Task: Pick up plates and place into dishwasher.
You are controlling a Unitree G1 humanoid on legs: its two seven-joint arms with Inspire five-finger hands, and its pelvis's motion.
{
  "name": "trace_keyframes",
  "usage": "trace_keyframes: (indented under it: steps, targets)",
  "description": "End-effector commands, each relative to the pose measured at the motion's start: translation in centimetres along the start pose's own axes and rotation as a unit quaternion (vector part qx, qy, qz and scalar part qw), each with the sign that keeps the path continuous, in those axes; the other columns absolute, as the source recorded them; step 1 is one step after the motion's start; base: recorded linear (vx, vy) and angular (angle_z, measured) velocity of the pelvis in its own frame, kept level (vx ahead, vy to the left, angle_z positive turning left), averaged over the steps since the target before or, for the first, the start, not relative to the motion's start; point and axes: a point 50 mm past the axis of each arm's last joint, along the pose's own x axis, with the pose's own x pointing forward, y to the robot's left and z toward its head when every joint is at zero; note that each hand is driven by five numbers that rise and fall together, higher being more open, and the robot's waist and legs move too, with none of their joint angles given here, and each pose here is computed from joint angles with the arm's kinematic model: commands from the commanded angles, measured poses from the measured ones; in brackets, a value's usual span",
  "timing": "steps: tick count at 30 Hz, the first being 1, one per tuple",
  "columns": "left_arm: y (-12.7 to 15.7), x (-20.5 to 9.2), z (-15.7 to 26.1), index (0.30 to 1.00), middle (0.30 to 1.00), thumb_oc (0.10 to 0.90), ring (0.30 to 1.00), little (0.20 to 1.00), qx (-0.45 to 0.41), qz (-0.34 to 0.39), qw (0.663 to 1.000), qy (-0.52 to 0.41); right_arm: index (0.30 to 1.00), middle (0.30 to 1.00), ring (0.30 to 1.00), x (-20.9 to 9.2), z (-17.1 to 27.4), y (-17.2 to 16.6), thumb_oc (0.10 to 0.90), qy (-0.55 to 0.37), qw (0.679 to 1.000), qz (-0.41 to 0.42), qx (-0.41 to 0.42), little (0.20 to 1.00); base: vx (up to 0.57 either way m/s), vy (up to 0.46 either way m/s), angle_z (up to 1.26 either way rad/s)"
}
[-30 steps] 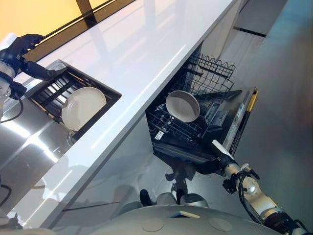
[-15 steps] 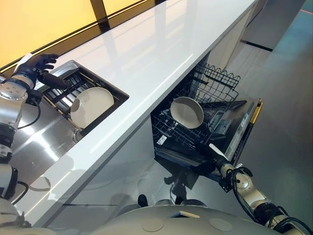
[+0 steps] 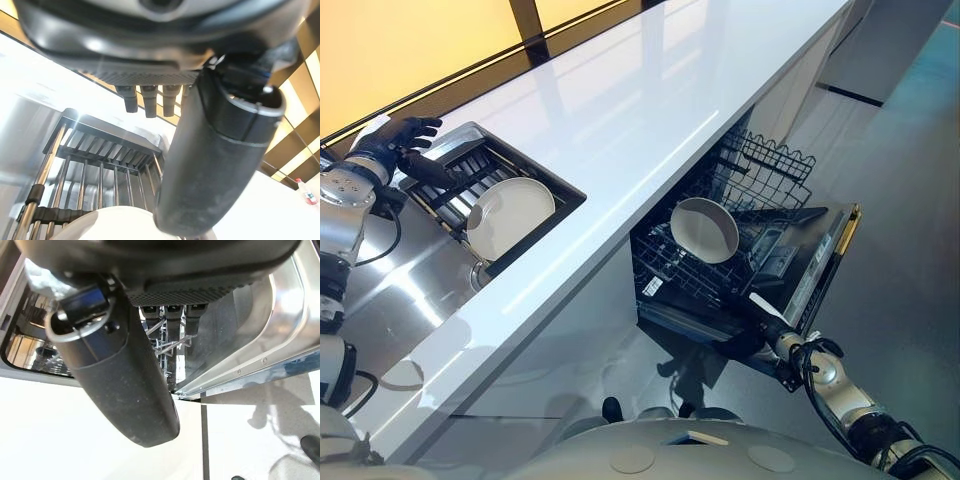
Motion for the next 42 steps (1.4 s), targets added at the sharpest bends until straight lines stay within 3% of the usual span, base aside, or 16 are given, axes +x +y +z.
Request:
trace_keyframes:
  steps: [1,4,7,9,13,25,27,29,31,33,36,42]
  targets:
    - [4.7,-0.8,3.2,0.9,0.9,0.8,0.9,0.9,-0.021,0.104,0.992,-0.066,0.9,0.9,0.9,-0.5,11.5,1.5,0.8,-0.305,0.952,0.022,0.003,0.9,0.0,0.0,0.0]
    - [4.0,-0.8,2.0,0.9,0.9,0.8,0.9,0.9,-0.024,0.11,0.992,-0.06,0.9,0.9,0.9,-2.1,15.0,-0.8,0.8,-0.389,0.92,-0.058,-0.003,0.9,-0.01,0.017,-0.03]
    - [3.8,-0.9,0.6,0.9,0.9,0.8,0.9,0.9,-0.032,0.118,0.991,-0.052,0.9,0.9,0.9,-4.5,18.3,-3.3,0.8,-0.473,0.866,-0.16,-0.03,0.9,-0.02,0.036,-0.08]
    - [3.8,-1.1,-0.3,0.9,0.9,0.8,0.9,0.9,-0.037,0.124,0.99,-0.047,0.9,0.9,0.9,-6.1,19.4,-4.9,0.8,-0.501,0.835,-0.223,-0.053,0.9,-0.02,0.027,-0.11]
    - [4.0,-1.3,-1.1,0.9,0.9,0.8,0.9,0.9,-0.041,0.131,0.99,-0.042,0.9,0.9,0.9,-7.6,20.1,-6.6,0.8,-0.518,0.803,-0.285,-0.07,0.9,-0.01,0.017,-0.09]
    - [4.1,-1.6,-1.4,0.9,0.9,0.8,0.9,0.9,-0.045,0.138,0.989,-0.038,0.9,0.9,0.9,-7.7,19.7,-7.1,0.8,-0.488,0.827,-0.265,-0.081,0.9,0.0,0.001,0.0]
    - [4.0,-1.6,-1.3,0.9,0.9,0.8,0.9,0.9,-0.043,0.138,0.989,-0.039,0.9,0.9,0.9,-7.7,20.1,-6.8,0.8,-0.51,0.837,-0.193,-0.048,0.9,0.0,0.0,0.0]
    - [3.8,-1.5,-1.2,0.9,0.9,0.8,0.9,0.9,-0.041,0.136,0.989,-0.042,0.9,0.9,0.9,-6.6,19.9,-5.6,0.8,-0.493,0.869,-0.046,0.003,0.9,0.0,0.0,0.0]
    - [4.0,-1.4,-0.7,0.9,0.9,0.8,0.9,0.9,-0.035,0.134,0.989,-0.047,0.9,0.9,0.9,-4.3,18.3,-2.7,0.8,-0.413,0.902,0.119,0.047,0.9,-0.01,-0.01,0.02]
    - [4.9,-1.4,-0.1,0.9,0.9,0.8,0.9,0.9,-0.031,0.133,0.989,-0.05,0.9,0.9,0.9,-3.3,16.7,-0.7,0.8,-0.358,0.912,0.189,0.061,0.9,-0.01,-0.025,0.11]
    - [6.1,-1.4,1.0,0.9,0.9,0.8,0.9,0.9,-0.024,0.139,0.988,-0.056,0.9,0.9,0.9,-2.2,14.0,1.9,0.8,-0.28,0.921,0.259,0.076,0.9,0.0,-0.034,0.16]
    - [7.4,-1.7,2.7,0.9,0.9,0.8,0.9,0.9,-0.028,0.175,0.981,-0.078,0.9,0.9,0.9,-1.1,8.3,4.3,0.8,-0.14,0.942,0.284,0.107,0.9,0.0,-0.042,0.04]
